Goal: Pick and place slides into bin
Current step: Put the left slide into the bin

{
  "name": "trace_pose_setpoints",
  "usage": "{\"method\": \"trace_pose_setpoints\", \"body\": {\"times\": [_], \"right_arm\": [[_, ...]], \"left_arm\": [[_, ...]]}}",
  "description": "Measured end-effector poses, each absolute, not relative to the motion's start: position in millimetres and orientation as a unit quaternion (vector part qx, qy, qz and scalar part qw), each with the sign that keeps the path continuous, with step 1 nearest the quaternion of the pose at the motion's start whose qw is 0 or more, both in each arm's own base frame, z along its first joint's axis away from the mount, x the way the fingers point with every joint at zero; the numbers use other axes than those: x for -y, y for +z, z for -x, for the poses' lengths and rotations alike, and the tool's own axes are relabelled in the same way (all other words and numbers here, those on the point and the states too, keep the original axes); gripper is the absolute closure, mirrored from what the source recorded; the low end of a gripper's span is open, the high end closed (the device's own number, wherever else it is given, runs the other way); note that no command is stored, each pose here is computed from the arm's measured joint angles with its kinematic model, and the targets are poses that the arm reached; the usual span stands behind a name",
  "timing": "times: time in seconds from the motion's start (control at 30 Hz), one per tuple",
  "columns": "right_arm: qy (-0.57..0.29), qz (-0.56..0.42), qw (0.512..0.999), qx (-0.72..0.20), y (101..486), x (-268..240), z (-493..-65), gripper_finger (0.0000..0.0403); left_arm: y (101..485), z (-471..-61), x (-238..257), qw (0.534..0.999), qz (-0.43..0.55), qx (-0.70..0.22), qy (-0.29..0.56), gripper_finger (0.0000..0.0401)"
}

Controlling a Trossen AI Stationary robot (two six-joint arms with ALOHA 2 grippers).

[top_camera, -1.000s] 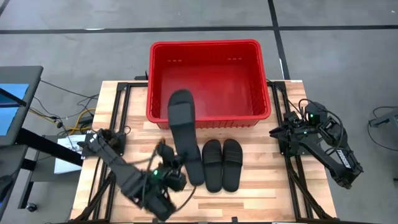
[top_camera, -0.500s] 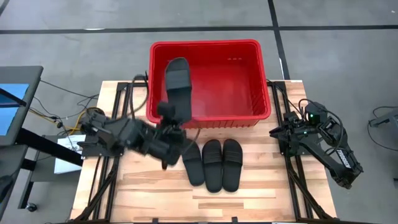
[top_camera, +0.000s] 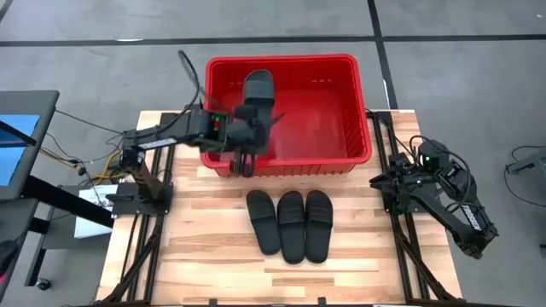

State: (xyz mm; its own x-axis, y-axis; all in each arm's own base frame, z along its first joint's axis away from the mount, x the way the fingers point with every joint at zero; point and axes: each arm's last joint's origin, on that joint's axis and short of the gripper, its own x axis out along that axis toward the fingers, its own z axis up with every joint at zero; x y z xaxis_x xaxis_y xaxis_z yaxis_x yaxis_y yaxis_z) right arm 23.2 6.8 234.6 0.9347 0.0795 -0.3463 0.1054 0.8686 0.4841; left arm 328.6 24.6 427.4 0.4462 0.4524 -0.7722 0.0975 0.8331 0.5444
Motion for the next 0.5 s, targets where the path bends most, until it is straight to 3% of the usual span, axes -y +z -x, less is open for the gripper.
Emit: {"method": "trace_pose_setpoints", "body": {"times": [0.5], "right_arm": [[-0.007, -0.256, 0.95, -0.18, 234.7, -6.7, -23.2, 0.0326]], "left_arm": [[351.9, -325.9, -128.0, 0.781, -0.162, -0.599, 0.063, 0.0401]]}}
